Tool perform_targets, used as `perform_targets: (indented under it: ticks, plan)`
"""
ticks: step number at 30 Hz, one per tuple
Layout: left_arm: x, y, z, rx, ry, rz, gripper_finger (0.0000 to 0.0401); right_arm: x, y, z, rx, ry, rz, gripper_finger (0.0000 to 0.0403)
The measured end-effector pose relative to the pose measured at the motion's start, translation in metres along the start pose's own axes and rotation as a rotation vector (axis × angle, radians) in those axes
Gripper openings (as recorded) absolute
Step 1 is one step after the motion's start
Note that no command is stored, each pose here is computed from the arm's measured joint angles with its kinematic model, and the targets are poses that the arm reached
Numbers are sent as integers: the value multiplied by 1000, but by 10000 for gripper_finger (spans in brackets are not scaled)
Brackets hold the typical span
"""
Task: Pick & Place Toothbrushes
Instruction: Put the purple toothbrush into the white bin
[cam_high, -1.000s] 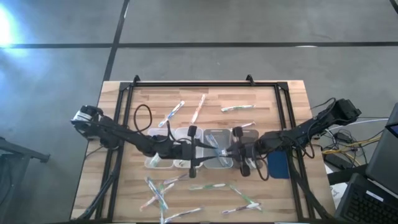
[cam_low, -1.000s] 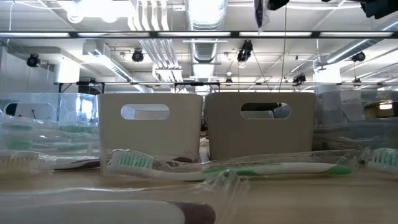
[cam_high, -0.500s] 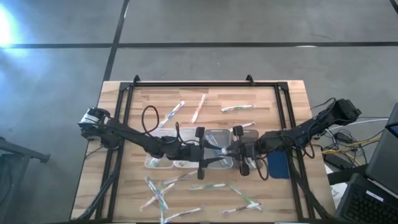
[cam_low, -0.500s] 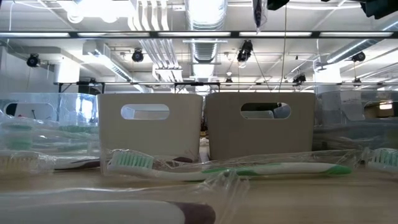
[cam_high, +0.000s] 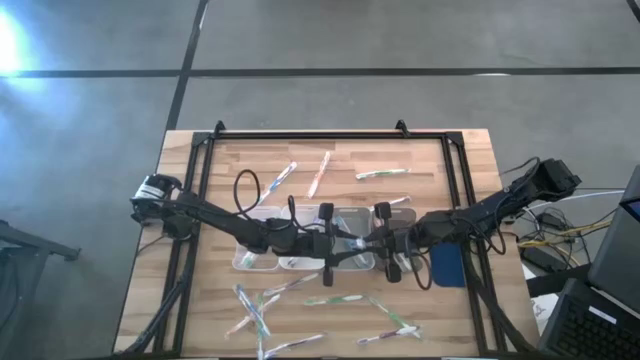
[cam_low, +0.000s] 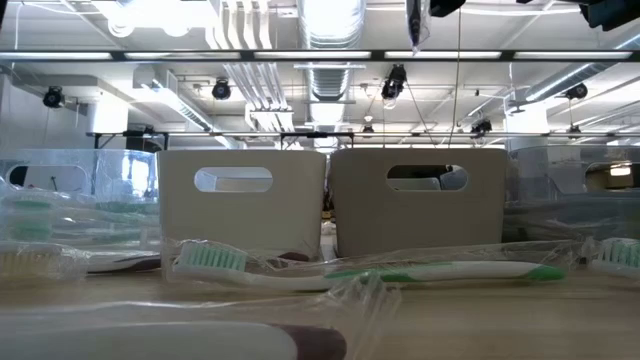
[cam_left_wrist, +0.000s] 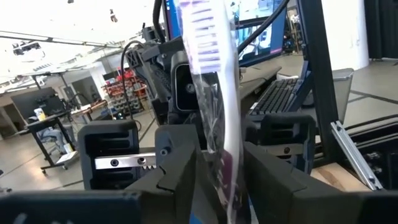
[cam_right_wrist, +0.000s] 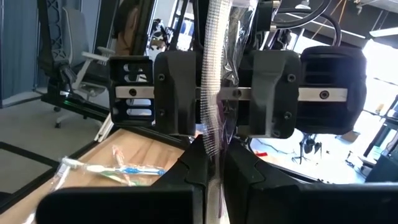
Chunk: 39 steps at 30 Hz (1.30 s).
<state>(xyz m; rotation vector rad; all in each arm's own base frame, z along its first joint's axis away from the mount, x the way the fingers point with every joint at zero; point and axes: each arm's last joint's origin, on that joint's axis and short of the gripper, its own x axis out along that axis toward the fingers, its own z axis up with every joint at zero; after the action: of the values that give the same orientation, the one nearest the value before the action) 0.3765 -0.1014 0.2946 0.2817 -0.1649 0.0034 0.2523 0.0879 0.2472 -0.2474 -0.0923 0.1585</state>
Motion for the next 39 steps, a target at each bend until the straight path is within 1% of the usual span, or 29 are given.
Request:
perform_targets:
  ticks: [3,9,11,17,20,23,26,32,35,39]
  plan:
    - [0,0,0,0,2,-1,104,0,0,0,0,0,0,17]
    - [0,-1,-1,1,8,-7,39,0,0,0,-1,4,1,17]
    - [0,-1,-1,4,8,-7,27,0,0,-1,-1,5,1,17]
    - [0,-1,-1,4,10,-8,28,0,0,-1,5,8,2,21]
    - [0,-1,-1,4,13,-8,35,0,0,-1,7,9,2,33]
    - [0,-1,-2,1,16,-9,33,0,0,-1,45,12,3,50]
    - [0,-1,-3,3,25,-13,27,-2,0,0,56,22,5,71]
    - [0,-2,-5,-8,55,-19,33,-14,-5,6,101,90,-4,125]
    - [-1,0,-4,-8,102,-5,32,-24,-8,9,123,153,7,155]
    - [-2,5,5,-21,180,37,28,-41,-13,13,151,226,13,189]
